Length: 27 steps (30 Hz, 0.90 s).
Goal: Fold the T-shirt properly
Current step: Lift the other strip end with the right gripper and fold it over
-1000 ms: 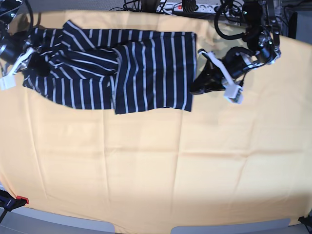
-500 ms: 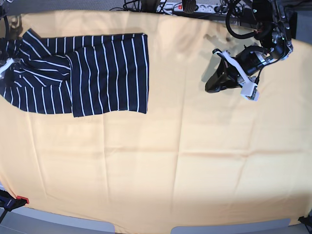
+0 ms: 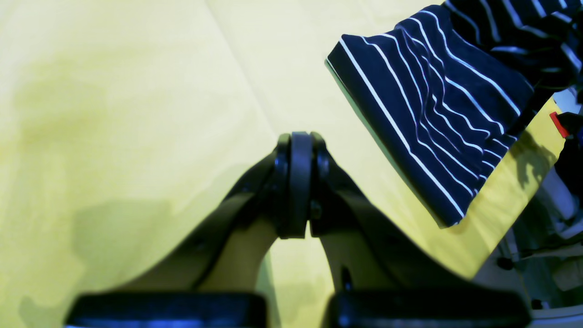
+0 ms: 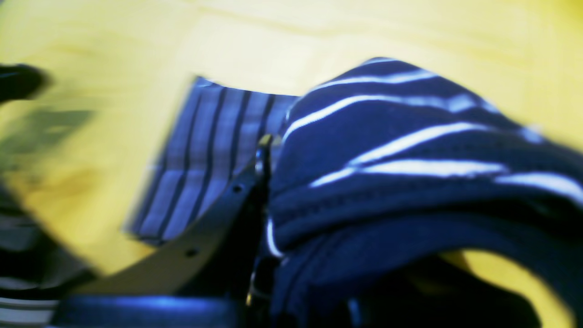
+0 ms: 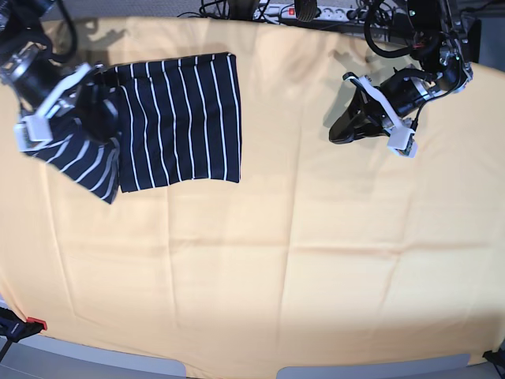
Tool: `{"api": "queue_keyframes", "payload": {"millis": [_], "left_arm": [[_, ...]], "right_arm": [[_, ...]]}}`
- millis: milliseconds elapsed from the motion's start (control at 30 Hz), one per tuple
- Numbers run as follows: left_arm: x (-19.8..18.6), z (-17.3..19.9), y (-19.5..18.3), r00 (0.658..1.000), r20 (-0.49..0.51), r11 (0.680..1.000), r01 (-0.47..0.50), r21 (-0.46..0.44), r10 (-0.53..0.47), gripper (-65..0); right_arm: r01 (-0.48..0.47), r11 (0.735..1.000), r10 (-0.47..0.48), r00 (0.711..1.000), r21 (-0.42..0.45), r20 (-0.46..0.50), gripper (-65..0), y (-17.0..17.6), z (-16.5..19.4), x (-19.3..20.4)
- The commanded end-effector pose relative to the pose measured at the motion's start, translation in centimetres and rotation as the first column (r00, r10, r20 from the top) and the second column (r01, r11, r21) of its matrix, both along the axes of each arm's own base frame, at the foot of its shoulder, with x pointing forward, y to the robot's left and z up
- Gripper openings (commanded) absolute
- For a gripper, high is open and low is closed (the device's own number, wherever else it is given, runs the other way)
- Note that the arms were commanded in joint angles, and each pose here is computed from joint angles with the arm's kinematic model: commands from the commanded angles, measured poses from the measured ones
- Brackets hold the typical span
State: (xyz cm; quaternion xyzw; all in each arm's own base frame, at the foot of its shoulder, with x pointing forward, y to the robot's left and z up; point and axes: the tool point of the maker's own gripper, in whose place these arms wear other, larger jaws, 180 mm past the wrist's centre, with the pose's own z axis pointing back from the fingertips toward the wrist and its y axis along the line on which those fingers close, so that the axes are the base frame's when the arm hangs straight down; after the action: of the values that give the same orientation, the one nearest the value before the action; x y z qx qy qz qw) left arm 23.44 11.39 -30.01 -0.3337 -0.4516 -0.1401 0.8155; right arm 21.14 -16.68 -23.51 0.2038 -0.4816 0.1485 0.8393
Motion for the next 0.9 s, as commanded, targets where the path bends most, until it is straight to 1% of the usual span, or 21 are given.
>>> {"api": "queue_keyframes", "payload": {"millis": [0, 67, 167, 267, 400, 467, 567, 600, 633, 700, 733, 767, 867], "left_arm": [[0.4, 1.3, -0.2, 0.999, 0.045, 1.0, 0.006, -0.021, -0.005, -65.0], [0.4, 1.3, -0.2, 0.999, 0.045, 1.0, 0.006, -0.022, -0.005, -65.0], [0.4, 1.3, -0.2, 0.999, 0.045, 1.0, 0.006, -0.021, -0.005, -65.0], [0.3, 1.3, -0.2, 0.999, 0.043, 1.0, 0.008, -0.02, -0.007, -65.0], [0.1, 1.1, -0.2, 0.999, 0.036, 1.0, 0.007, -0.021, -0.006, -65.0], [0.0, 1.0, -0.2, 1.0, 0.031, 1.0, 0.006, -0.024, -0.006, -65.0], [-0.1, 1.1, -0.3, 1.0, 0.03, 0.999, 0.008, -0.038, -0.007, -65.0], [-0.1, 1.2, -0.3, 1.0, 0.031, 0.999, 0.008, -0.041, -0.007, -65.0], [-0.1, 1.2, -0.3, 0.999, 0.031, 0.999, 0.008, -0.042, -0.007, -65.0], [-0.1, 1.2, -0.3, 0.999, 0.032, 0.999, 0.008, -0.041, -0.007, -65.0], [-0.1, 1.2, -0.3, 0.999, 0.032, 0.999, 0.008, -0.041, -0.007, -65.0], [-0.1, 1.2, -0.3, 0.999, 0.032, 0.999, 0.008, -0.041, -0.007, -65.0], [-0.1, 1.2, -0.3, 0.999, 0.032, 0.999, 0.008, -0.041, -0.007, -65.0]], "right_arm": [[-0.055, 0.997, 0.053, 0.997, 0.048, 0.061, -65.0, 1.8, 1.4, 0.2], [-0.125, 0.987, 0.119, 0.991, 0.097, 0.061, -65.0, 4.4, 1.1, 0.1], [-0.224, 0.965, 0.217, 0.974, 0.136, 0.068, -65.0, 7.8, 0.9, -0.1], [-0.271, 0.957, 0.265, 0.962, 0.106, 0.065, -65.0, 9.8, 0.3, 0.4], [-0.282, 0.958, 0.278, 0.958, 0.055, 0.073, -65.0, 11.4, -1.0, 2.0], [-0.302, 0.952, 0.299, 0.952, 0.056, 0.058, -65.0, 12.5, -2.1, 2.5], [-0.362, 0.928, 0.362, 0.932, 0.086, 0.017, -65.0, 14.5, -3.6, 2.3], [-0.384, 0.918, 0.385, 0.923, 0.098, 0.007, -62.7, 15.3, -3.9, 2.1], [-0.406, 0.908, 0.408, 0.913, 0.106, 0.003, -54.8, 16.0, -4.0, 1.8], [-0.455, 0.885, 0.457, 0.889, 0.103, -0.004, -34.3, 17.4, -4.0, 1.1], [-0.474, 0.875, 0.477, 0.879, 0.099, -0.001, -26.5, 17.9, -3.9, 1.0], [-0.49, 0.866, 0.491, 0.871, 0.101, 0.015, -22.7, 18.3, -3.5, 1.0], [-0.524, 0.846, 0.515, 0.851, 0.102, 0.098, -22.6, 19.2, -0.9, 1.3]]}}
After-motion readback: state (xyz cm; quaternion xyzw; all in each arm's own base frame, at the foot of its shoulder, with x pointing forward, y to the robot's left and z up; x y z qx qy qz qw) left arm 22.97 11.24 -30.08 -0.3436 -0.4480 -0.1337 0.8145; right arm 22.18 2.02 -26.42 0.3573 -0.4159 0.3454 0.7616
